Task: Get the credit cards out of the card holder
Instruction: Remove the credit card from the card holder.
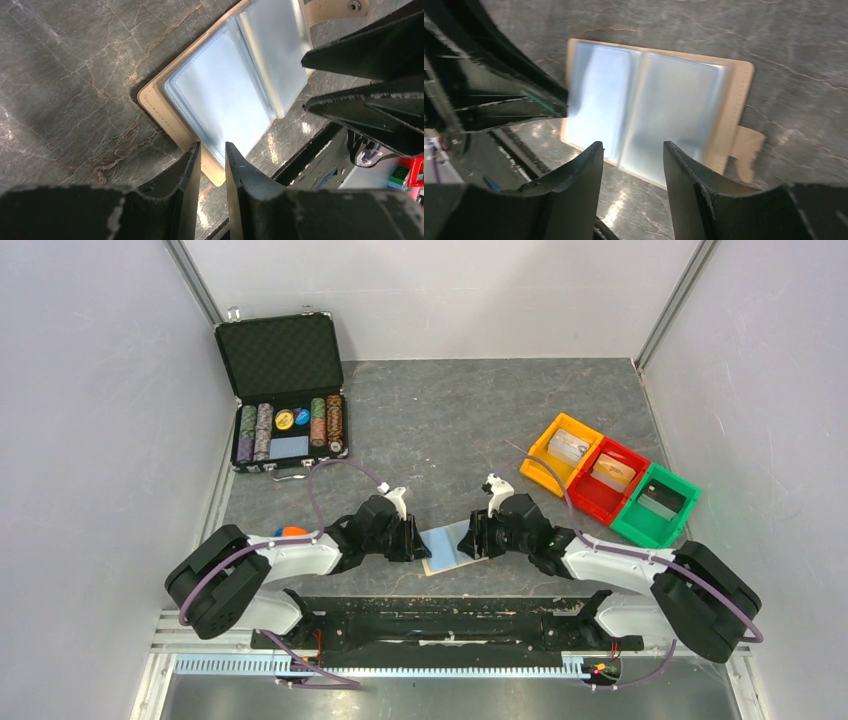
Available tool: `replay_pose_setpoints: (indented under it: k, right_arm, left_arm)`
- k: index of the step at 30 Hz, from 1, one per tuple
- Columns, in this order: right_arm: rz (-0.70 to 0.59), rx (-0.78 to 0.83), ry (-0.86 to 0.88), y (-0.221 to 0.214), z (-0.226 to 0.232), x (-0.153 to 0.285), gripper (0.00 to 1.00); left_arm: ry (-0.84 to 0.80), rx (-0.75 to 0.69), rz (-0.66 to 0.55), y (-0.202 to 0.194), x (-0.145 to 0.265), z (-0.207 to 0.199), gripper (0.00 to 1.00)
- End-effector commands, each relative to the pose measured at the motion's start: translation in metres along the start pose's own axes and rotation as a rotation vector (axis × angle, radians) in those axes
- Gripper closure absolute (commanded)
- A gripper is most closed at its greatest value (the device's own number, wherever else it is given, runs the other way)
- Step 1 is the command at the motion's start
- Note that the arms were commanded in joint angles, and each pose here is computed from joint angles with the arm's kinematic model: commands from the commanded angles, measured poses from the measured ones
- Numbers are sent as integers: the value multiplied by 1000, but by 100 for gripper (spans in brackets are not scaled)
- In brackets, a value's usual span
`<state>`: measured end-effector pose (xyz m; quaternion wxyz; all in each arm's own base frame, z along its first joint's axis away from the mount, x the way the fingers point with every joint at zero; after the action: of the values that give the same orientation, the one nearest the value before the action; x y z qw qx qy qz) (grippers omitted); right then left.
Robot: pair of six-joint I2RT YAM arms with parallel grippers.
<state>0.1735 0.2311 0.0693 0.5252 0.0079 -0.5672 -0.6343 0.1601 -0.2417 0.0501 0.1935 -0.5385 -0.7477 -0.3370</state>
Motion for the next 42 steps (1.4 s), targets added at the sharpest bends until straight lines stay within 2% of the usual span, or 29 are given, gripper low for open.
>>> replay_pose_setpoints:
  k: [1,9,16,29,42]
  right_arm:
    - [-19,55,-133,13,-15,5,49]
    - [25,63,-152,6,-20,-1,49]
    - [42,43,-101,0,-14,-6,49]
    - [-46,-1,62,19,13,-4,50]
    - [-76,11,100,28,21,4,61]
  left_arm:
    - [-20,-26,-7,1,3,-2,68]
    - [-21,-28,-2,1,2,-2,68]
    - [-22,-29,4,0,2,-2,68]
    - [-28,-17,3,-2,2,-1,67]
    - [-47,-15,-4,0,5,-6,67]
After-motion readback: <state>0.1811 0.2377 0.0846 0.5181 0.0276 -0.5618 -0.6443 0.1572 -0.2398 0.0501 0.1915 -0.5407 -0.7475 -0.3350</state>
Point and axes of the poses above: each gripper's point midway between its finger pads, its own x axis back along the fingers, its own z axis along the line the jaws close on, y = z × x, the point moved 4 cm from there along x, back along the fingers, and after that the axes turned 13 degrees about x, right-handed, at the moved point
